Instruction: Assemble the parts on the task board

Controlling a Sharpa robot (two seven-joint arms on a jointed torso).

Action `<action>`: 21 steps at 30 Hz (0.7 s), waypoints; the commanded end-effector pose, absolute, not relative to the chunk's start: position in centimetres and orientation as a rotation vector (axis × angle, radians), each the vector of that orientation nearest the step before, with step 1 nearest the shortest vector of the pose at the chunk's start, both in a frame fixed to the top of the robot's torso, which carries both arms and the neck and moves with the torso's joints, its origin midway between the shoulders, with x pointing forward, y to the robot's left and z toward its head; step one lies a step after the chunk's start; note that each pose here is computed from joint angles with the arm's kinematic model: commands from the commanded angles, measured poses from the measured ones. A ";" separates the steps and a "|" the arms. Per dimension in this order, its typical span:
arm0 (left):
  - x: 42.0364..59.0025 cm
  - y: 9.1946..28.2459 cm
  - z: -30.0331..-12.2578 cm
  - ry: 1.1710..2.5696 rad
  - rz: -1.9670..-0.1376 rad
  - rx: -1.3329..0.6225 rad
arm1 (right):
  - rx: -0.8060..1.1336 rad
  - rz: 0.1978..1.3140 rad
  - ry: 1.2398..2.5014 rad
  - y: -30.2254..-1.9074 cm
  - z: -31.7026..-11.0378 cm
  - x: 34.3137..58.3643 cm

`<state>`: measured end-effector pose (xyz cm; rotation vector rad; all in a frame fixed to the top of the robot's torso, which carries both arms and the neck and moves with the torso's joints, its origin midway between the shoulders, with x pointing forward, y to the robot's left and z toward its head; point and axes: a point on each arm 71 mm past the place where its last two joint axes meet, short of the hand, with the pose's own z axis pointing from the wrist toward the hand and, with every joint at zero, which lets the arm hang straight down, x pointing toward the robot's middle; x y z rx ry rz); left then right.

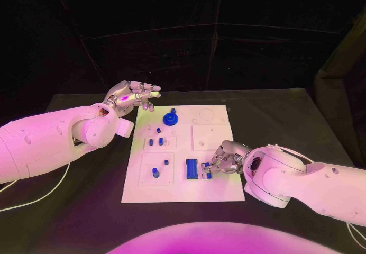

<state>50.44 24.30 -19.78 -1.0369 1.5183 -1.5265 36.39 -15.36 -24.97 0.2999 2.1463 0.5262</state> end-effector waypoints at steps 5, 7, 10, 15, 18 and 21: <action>50.4 24.2 -19.7 1.520 -1.542 -1.034 | 0.405 0.536 2.119 -15.4 -24.8 36.5; 50.4 24.2 -19.7 1.521 -1.542 -1.034 | 0.400 0.535 2.125 -15.4 -24.9 36.5; 50.4 24.2 -19.7 1.521 -1.542 -1.034 | 0.389 0.527 2.140 -15.4 -25.0 36.5; 50.4 24.2 -19.7 1.522 -1.542 -1.035 | 0.362 0.509 2.173 -15.3 -25.2 36.4; 50.4 24.2 -19.7 1.523 -1.543 -1.035 | 0.347 0.501 2.190 -15.2 -25.3 36.4; 50.4 24.2 -19.7 1.524 -1.543 -1.035 | 0.333 0.494 2.206 -15.1 -25.4 36.3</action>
